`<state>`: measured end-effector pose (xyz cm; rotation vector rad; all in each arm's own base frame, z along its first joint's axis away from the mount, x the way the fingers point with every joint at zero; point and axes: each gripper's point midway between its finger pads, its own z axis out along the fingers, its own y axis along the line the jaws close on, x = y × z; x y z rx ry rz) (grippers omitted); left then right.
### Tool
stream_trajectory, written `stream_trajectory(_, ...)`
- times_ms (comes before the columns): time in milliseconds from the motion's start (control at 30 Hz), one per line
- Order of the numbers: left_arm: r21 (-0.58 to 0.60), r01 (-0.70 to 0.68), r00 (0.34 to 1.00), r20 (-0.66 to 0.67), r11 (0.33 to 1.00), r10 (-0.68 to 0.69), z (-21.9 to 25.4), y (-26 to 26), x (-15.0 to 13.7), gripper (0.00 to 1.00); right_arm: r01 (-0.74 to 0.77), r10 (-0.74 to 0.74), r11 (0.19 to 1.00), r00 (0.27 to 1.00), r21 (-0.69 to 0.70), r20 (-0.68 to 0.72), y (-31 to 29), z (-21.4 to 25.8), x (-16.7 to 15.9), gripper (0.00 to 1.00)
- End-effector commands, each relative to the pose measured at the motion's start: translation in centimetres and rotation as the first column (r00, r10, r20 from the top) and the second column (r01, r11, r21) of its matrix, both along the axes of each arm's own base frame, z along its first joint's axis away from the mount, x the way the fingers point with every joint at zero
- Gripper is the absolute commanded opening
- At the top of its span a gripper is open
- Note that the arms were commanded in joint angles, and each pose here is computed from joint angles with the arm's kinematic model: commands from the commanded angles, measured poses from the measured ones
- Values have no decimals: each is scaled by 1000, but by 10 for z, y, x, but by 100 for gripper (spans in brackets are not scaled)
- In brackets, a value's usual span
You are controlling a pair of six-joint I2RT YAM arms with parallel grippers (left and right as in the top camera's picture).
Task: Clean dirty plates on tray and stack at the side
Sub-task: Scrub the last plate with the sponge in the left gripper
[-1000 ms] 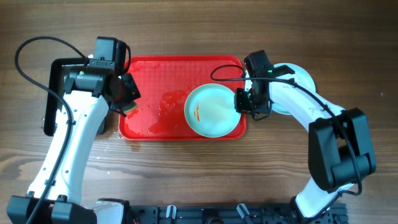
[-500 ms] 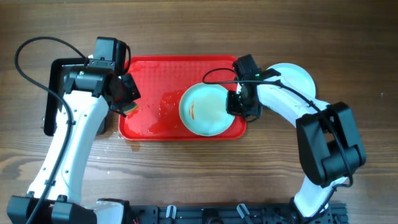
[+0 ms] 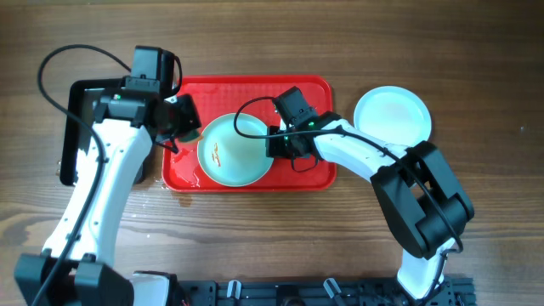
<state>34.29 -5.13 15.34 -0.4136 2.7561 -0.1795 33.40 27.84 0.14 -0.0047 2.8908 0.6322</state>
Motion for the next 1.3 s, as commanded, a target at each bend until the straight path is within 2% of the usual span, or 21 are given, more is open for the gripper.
stream_trajectory(0,-105,49,993,-104,993,-60,-51,-20,-12,4,28,-30,999,997,-35,-67,-6,-24,-10,4)
stream_trajectory(100,-276,94,984,-119,957,-131,-78,-51,-17,4,22,-24,1000,997,-22,-76,-4,-23,-12,4)
stream_trajectory(167,-321,106,981,-118,941,-151,-90,-63,-20,4,23,-24,999,997,-23,-78,-4,-23,-13,4)
stream_trajectory(267,-329,112,981,-115,938,-157,-104,-75,-25,4,21,-22,1000,996,-23,-84,-4,-24,-14,4)
stream_trajectory(400,-262,146,975,-124,954,-184,-122,-82,-30,4,23,-25,999,996,-25,-87,-4,-24,-15,4)
stream_trajectory(500,-191,177,971,-129,966,-203,-134,-87,-31,4,23,-25,999,996,-25,-87,-4,-24,-14,4)
stream_trajectory(633,-65,154,981,-108,986,-160,-145,-78,-21,4,22,-25,999,995,-35,-100,-6,-25,-18,4)
stream_trajectory(767,150,120,987,-125,981,-101,-161,-41,-19,4,14,-19,999,994,-44,-109,-8,-26,-20,4)
stream_trajectory(900,395,81,989,-148,915,-24,-174,4,-23,4,-5,-2,998,994,-61,-113,-11,-28,-23,4)
stream_trajectory(1033,570,27,996,-82,821,25,-154,34,-14,4,-22,12,996,994,-92,-109,-17,-30,-25,4)
stream_trajectory(1133,634,-13,999,-30,773,41,-129,44,-2,4,-21,10,995,994,-96,-112,-18,-30,-26,4)
stream_trajectory(1267,576,-119,993,70,808,96,-88,37,10,4,-18,7,995,994,-95,-111,-18,-30,-25,4)
